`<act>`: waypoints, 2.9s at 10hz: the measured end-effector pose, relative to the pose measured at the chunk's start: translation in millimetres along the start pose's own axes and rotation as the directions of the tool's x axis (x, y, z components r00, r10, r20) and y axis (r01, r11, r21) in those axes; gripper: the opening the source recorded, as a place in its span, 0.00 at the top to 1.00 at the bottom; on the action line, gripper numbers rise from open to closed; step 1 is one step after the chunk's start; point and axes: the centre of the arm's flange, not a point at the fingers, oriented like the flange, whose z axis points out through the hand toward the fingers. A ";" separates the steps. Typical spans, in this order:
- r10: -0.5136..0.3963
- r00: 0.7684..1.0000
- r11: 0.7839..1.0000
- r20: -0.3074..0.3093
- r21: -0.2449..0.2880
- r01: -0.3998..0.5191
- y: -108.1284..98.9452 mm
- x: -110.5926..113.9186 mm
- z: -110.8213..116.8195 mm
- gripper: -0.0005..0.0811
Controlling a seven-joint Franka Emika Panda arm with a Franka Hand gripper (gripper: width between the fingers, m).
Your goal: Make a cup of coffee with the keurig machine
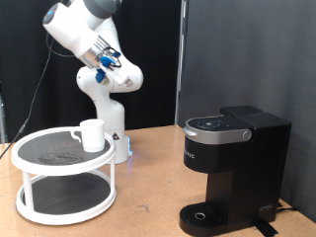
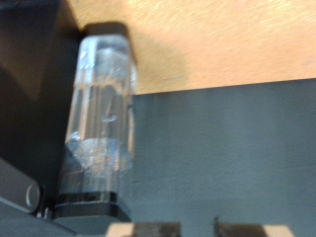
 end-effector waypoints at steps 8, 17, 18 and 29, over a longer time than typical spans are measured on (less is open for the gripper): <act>0.074 0.996 0.992 0.043 0.103 -0.078 -36.7 65.9 -78.9 0.99; 0.051 0.998 0.986 0.046 0.155 -0.058 -79.7 112.1 -58.6 0.50; 0.050 0.998 0.985 0.037 0.166 -0.056 -83.3 115.8 -49.6 0.50; 0.052 0.999 0.974 0.006 0.220 -0.052 -101.0 146.2 -10.0 0.09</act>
